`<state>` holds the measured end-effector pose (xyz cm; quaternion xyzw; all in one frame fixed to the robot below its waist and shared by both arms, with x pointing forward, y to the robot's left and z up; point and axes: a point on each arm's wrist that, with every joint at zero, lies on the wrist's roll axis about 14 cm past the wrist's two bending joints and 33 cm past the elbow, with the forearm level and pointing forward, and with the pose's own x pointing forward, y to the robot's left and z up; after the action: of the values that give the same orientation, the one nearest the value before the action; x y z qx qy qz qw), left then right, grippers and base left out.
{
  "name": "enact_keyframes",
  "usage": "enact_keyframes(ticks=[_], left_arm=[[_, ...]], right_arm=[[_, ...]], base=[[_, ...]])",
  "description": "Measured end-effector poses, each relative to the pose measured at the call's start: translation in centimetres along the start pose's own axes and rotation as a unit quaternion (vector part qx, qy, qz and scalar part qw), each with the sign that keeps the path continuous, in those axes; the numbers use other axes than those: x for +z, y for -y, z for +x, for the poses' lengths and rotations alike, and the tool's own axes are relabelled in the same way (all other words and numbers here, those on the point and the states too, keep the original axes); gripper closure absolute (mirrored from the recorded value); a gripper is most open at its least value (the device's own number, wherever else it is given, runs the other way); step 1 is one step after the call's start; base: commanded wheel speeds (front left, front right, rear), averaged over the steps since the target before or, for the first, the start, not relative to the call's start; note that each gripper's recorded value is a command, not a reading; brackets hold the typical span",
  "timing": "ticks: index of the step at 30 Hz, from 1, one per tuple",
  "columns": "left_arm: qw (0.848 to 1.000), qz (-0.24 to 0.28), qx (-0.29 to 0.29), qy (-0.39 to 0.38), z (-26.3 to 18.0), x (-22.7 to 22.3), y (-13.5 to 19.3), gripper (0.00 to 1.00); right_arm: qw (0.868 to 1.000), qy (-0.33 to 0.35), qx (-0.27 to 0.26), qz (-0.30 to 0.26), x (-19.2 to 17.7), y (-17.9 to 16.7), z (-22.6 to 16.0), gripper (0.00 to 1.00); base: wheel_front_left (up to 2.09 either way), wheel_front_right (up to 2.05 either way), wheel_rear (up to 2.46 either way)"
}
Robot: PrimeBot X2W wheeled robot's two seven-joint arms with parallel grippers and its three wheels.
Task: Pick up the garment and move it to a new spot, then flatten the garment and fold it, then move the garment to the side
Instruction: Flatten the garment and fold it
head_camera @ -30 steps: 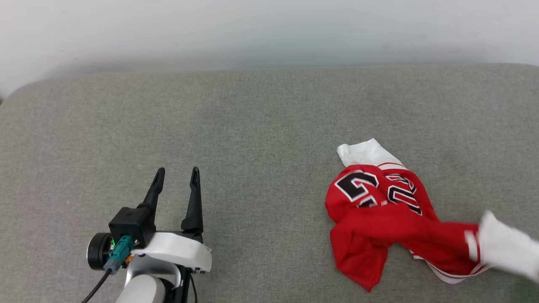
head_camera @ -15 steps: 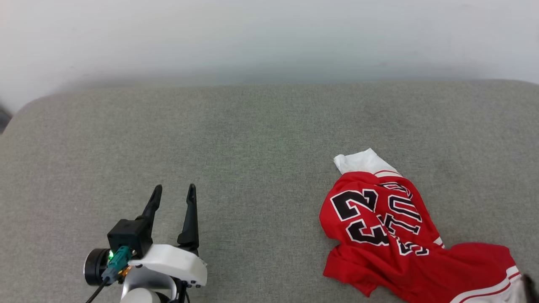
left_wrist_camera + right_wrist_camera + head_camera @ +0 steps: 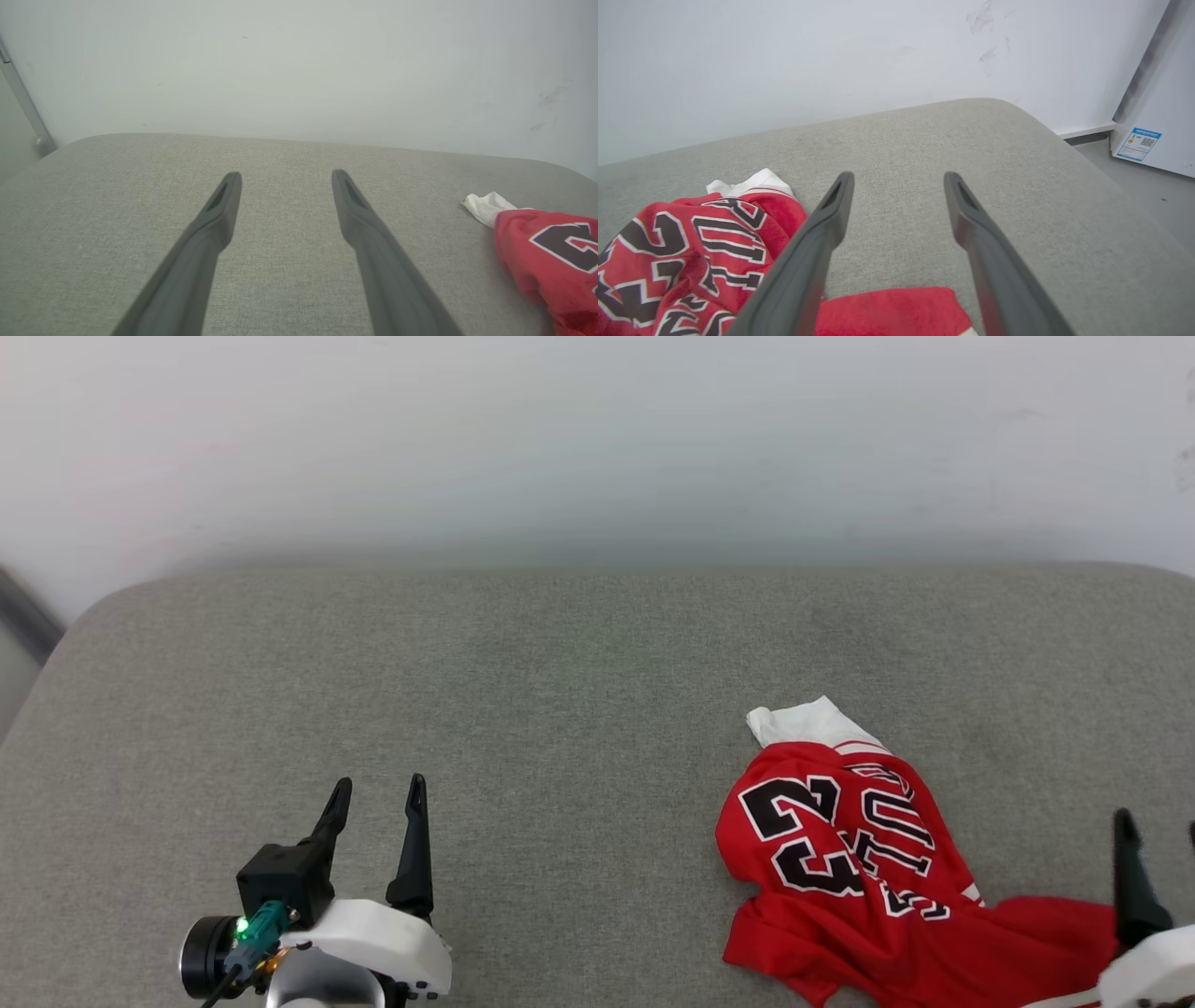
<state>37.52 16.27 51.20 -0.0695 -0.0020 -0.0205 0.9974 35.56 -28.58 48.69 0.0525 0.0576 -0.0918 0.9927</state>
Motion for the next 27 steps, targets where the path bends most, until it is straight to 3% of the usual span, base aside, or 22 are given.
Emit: enact_keyframes(ticks=[9,16,21,27], left_arm=[[1.000,0.004,-0.014,-0.014,-0.3,-0.3,0.5,0.00],[0.992,0.001,-0.127,-0.027,4.0,0.4,7.1,0.00],[0.971,-0.001,-0.229,-0.067,7.0,-0.2,13.4,0.00],[0.922,0.045,-0.337,-0.183,7.5,-5.0,19.0,0.00]], right_arm=[[0.997,0.013,0.077,-0.017,1.2,-5.8,-0.9,0.00],[0.994,0.025,0.101,-0.018,2.5,-8.0,-0.3,0.00],[0.994,0.030,0.099,-0.016,2.8,-8.1,0.4,0.00],[0.996,0.029,0.084,-0.017,2.8,-7.3,0.5,0.00]], base=[[0.00,0.00,0.00],[0.00,0.00,0.00],[0.00,0.00,0.00],[0.00,0.00,0.00]])
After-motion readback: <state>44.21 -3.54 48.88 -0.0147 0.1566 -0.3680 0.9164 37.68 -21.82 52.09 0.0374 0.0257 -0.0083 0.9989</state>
